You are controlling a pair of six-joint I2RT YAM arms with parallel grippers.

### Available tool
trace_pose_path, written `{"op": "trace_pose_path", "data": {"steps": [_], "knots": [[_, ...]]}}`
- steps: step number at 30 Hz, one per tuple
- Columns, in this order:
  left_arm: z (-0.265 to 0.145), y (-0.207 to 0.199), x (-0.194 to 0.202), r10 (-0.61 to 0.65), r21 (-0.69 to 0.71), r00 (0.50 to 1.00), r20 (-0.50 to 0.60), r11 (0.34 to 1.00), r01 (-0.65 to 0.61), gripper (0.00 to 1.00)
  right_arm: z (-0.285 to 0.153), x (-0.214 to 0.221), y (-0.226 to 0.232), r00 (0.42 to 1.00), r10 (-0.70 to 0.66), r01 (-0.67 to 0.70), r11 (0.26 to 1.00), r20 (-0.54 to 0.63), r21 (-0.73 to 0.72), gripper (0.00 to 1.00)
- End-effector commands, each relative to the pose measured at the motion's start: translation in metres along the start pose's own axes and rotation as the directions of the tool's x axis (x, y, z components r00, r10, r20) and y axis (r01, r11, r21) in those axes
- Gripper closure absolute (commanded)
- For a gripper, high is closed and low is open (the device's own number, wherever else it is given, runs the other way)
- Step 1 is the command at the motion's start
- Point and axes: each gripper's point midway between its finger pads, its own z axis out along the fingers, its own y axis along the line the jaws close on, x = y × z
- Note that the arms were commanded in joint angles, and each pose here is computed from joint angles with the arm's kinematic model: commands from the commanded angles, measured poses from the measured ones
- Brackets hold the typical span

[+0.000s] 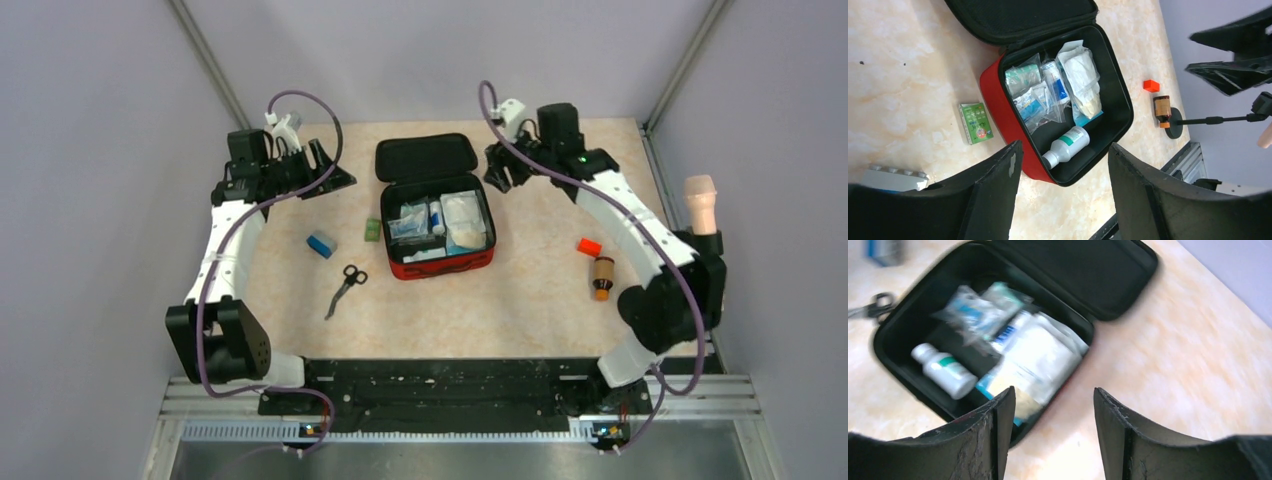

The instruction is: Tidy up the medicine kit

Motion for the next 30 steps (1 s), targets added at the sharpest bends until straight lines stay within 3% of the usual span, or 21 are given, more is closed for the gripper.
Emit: {"op": "trace_pose_path", "data": {"steps": [1,6,10,16,20,23,24,30], "knots": [[0.002,0.002,-0.023,0.037,-0.031,0.997,0.061,0.999,-0.035,0.33,-0.06,0.024,-0.059,0.967,0.241,-0.254,0.851,0.089,0.46,0.42],[0.006,0.01,-0.02,0.025,-0.064,0.997,0.067,0.998,-0.021,0.34,-0.105,0.112,-0.06,0.907,0.419,-0.326,0.628,0.046,0.707,0.4],[0.007,0.013,-0.015,0.011,-0.074,0.998,0.063,0.997,-0.007,0.35,-0.13,0.165,-0.057,0.846,0.531,-0.338,0.463,0.049,0.82,0.49],[0.005,0.012,-0.012,0.01,-0.082,0.998,0.061,0.997,-0.005,0.35,-0.154,0.223,-0.064,0.732,0.675,-0.351,0.252,0.097,0.902,0.49],[0.002,0.014,-0.01,0.016,-0.095,0.998,0.058,0.995,-0.011,0.36,-0.165,0.249,-0.069,0.689,0.717,-0.327,0.178,0.105,0.928,0.47],[0.001,0.015,-0.007,0.017,-0.103,0.998,0.057,0.995,-0.011,0.36,-0.165,0.266,-0.066,0.657,0.748,-0.315,0.162,0.092,0.935,0.15],[0.001,0.016,-0.005,0.015,-0.105,0.998,0.055,0.994,-0.01,0.36,-0.165,0.27,-0.065,0.647,0.757,-0.319,0.159,0.092,0.934,0.12],[0.001,0.017,-0.003,0.013,-0.111,0.999,0.052,0.994,-0.008,0.36,-0.173,0.295,-0.062,0.594,0.797,-0.305,0.1,0.108,0.947,0.13]]}}
